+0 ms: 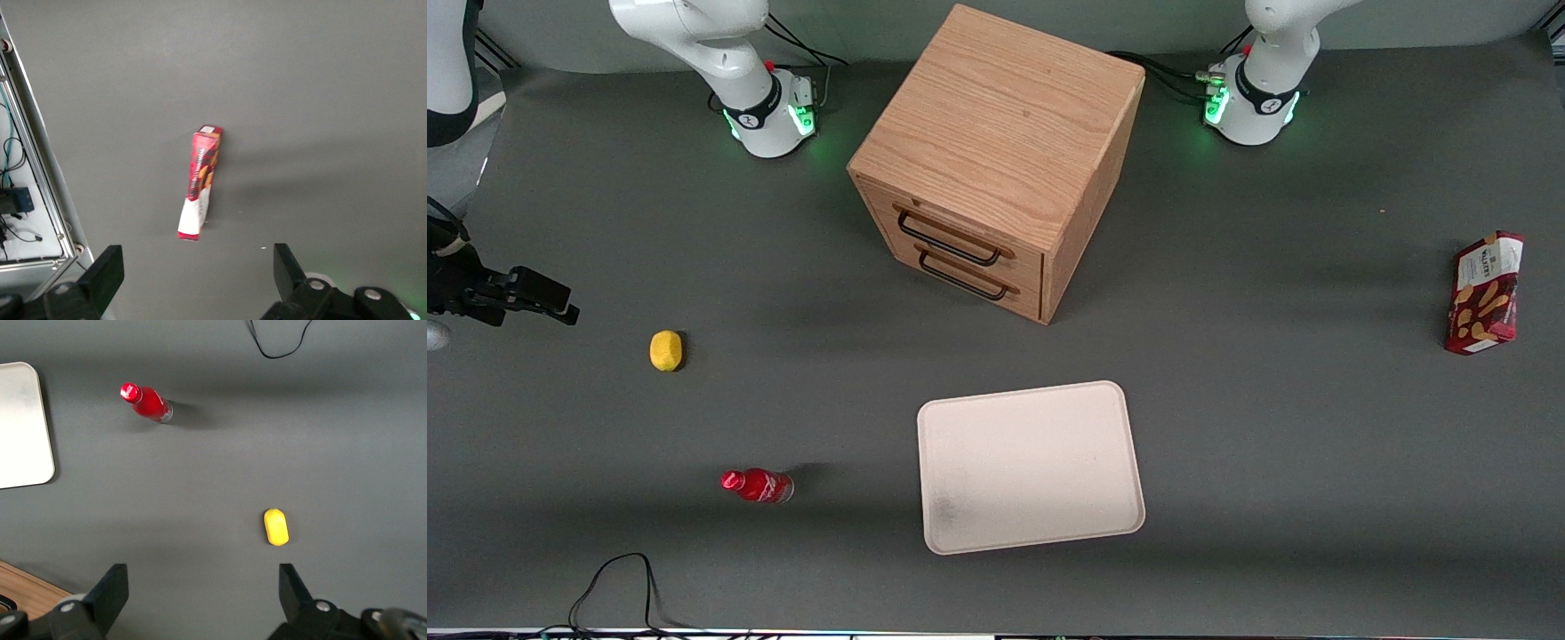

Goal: Place red cookie box on tray
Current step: 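Close the left gripper around the red shortbread box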

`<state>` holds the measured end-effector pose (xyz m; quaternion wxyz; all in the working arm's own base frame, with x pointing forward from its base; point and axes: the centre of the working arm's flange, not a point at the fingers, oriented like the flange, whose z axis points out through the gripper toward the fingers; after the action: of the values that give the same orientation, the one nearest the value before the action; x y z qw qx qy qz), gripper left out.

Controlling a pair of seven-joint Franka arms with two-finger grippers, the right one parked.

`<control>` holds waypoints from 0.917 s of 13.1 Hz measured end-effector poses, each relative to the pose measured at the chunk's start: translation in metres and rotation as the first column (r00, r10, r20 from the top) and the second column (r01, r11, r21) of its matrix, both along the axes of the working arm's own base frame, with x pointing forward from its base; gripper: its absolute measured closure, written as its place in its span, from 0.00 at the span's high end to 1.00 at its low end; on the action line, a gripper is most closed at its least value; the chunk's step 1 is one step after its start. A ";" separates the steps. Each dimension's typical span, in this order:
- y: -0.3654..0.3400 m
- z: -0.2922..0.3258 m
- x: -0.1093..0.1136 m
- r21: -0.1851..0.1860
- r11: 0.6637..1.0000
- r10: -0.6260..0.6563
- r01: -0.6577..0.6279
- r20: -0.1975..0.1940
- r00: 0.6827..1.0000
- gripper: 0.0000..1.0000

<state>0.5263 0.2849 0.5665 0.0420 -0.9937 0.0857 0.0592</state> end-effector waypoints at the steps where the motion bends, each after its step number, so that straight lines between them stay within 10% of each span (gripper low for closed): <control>1: 0.011 -0.005 -0.005 -0.003 1.000 -0.009 0.009 -0.003 1.000 1.00; 12: 0.052 -0.107 -0.028 0.006 0.970 -0.243 0.243 0.042 0.969 1.00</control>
<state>0.4979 0.3372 0.4594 0.0514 -0.9767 0.2057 0.0327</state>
